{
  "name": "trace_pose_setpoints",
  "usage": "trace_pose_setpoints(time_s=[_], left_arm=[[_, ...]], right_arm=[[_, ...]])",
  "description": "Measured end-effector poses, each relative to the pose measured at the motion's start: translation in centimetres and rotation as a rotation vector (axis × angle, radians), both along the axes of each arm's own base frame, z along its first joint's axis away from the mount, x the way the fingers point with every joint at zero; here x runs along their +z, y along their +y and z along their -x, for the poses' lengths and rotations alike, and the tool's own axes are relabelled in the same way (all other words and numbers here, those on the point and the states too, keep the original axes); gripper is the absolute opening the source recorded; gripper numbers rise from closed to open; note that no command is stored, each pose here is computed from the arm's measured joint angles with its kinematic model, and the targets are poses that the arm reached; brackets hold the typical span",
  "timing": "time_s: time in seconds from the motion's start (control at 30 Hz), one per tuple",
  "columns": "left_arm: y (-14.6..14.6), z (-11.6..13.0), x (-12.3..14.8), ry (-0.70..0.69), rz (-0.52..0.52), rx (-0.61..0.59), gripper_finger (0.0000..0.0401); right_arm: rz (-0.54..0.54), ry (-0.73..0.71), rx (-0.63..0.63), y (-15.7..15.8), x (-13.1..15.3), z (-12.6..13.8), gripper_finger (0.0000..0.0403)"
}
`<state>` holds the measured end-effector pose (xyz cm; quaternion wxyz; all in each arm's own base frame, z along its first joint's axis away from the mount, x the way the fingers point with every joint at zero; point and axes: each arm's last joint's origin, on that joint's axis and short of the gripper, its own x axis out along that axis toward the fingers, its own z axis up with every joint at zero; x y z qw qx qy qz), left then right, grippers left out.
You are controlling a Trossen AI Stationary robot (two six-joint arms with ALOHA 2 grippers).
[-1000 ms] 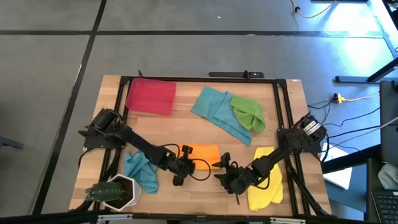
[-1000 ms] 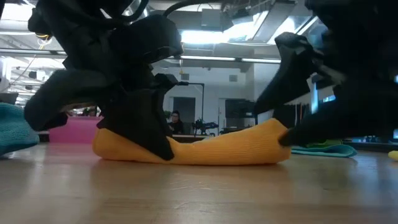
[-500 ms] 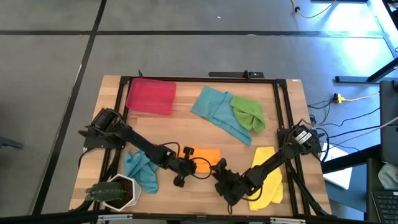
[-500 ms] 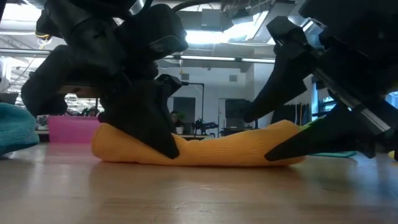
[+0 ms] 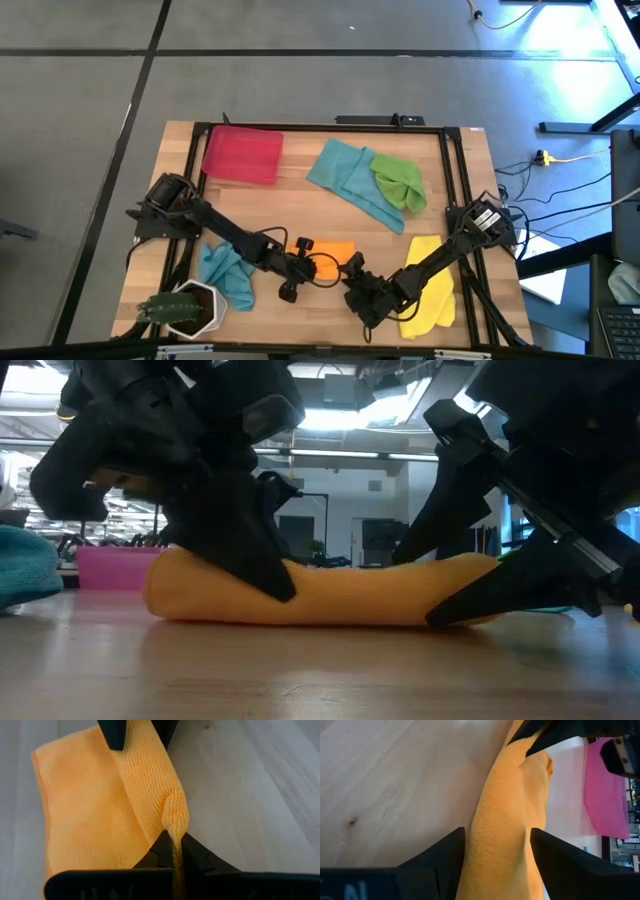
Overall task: Roll microfiber towels into tight, uniform cylinder then place into a basket
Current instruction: Roll the orange microfiber towel
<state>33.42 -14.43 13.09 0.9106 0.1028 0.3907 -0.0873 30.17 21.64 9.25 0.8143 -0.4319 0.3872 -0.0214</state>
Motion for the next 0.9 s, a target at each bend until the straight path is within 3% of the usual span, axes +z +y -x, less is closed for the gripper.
trace_pose_setpoints(time_s=[0.23, 0.57, 0.9], left_arm=[[0.2, -0.1, 0.5, -0.012, 0.031, -0.005, 0.0000], [0.1, -0.2, 0.7, -0.015, 0.056, -0.009, 0.0000], [0.7, -0.3, 0.6, 0.032, 0.161, -0.023, 0.0000]], right_arm=[[-0.004, -0.004, -0.020, -0.1, -0.1, 0.1, 0.0190], [-0.033, -0.047, -0.081, -0.1, 0.0, 0.4, 0.0026], [-0.500, 0.017, -0.176, -1.0, 1.5, -0.8, 0.0015]])
